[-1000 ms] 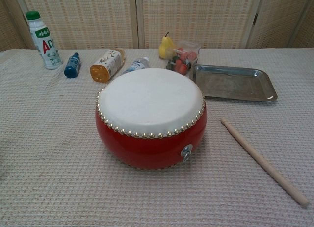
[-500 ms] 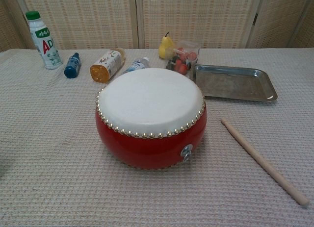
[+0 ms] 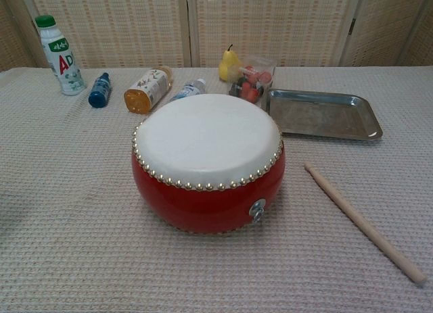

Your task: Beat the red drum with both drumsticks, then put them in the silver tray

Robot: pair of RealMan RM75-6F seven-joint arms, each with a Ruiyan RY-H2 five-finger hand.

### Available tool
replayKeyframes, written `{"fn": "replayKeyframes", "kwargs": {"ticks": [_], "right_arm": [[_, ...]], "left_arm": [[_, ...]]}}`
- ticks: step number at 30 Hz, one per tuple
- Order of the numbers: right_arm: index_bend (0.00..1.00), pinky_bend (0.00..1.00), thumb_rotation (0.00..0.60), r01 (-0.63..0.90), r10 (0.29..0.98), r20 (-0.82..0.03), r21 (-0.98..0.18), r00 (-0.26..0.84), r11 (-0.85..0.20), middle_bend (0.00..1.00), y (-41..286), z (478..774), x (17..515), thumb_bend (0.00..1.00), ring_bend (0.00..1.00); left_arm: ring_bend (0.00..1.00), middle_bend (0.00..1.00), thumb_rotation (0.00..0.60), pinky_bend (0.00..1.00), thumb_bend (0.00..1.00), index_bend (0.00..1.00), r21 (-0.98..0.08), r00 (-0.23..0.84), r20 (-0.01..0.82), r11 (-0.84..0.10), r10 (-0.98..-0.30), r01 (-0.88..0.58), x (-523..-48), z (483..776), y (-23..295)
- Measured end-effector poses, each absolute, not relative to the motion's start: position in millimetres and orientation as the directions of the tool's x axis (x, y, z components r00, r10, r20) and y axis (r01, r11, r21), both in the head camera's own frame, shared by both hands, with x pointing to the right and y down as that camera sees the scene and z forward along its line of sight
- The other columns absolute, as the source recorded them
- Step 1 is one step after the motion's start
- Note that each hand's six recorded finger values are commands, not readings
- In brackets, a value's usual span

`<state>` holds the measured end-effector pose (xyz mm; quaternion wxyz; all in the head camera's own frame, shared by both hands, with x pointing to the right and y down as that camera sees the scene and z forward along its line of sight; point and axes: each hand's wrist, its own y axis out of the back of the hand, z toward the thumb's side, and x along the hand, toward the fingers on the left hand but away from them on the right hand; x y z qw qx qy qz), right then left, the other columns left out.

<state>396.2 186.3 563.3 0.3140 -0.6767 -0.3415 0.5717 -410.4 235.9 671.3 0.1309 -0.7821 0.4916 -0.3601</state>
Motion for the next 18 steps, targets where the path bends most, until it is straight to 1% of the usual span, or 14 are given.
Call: {"fn": "replayKeyframes", "kwargs": {"ticks": [5, 8, 9, 12, 14, 18], "right_arm": [[0.3, 0.31, 0.6, 0.07, 0.745, -0.642, -0.747, 0.181, -0.661, 0.26, 190.0, 588.5, 377.6, 0.08, 0.17], [0.32, 0.31, 0.6, 0.026, 0.683, -0.689, -0.699, 0.241, -0.714, 0.27, 193.2, 608.3, 359.3, 0.08, 0.17], [0.33, 0.3, 0.6, 0.0, 0.662, -0.7, -0.687, 0.269, -0.727, 0.27, 193.9, 616.4, 350.2, 0.08, 0.16], [0.35, 0.26, 0.6, -0.067, 0.626, -0.707, -0.679, 0.33, -0.731, 0.26, 195.4, 634.5, 330.6, 0.12, 0.11], [0.37, 0.22, 0.6, -0.097, 0.606, -0.711, -0.673, 0.356, -0.733, 0.25, 198.2, 645.1, 321.9, 0.14, 0.09], [0.38, 0.17, 0.6, -0.144, 0.56, -0.723, -0.656, 0.404, -0.741, 0.24, 203.9, 665.4, 304.1, 0.15, 0.06]], "left_arm": [[1.0, 1.0, 0.6, 1.0, 1.0, 1.0, -0.742, 0.28, 0.37, -0.463, -0.886, -0.485, -403.5, 654.3, 214.4], [1.0, 1.0, 0.6, 1.0, 1.0, 1.0, -0.824, 0.295, 0.337, -0.431, -0.894, -0.368, -397.5, 644.4, 204.7], [1.0, 1.0, 0.6, 1.0, 1.0, 1.0, -0.842, 0.299, 0.327, -0.42, -0.896, -0.337, -395.5, 641.4, 202.3], [1.0, 1.0, 0.6, 1.0, 1.0, 1.0, -0.885, 0.315, 0.303, -0.388, -0.9, -0.258, -388.2, 632.0, 195.5], [1.0, 1.0, 0.6, 1.0, 1.0, 1.0, -0.895, 0.323, 0.294, -0.378, -0.9, -0.238, -382.8, 626.3, 192.1], [1.0, 1.0, 0.6, 1.0, 1.0, 1.0, -0.901, 0.329, 0.292, -0.373, -0.898, -0.22, -378.6, 619.1, 187.8]]}}
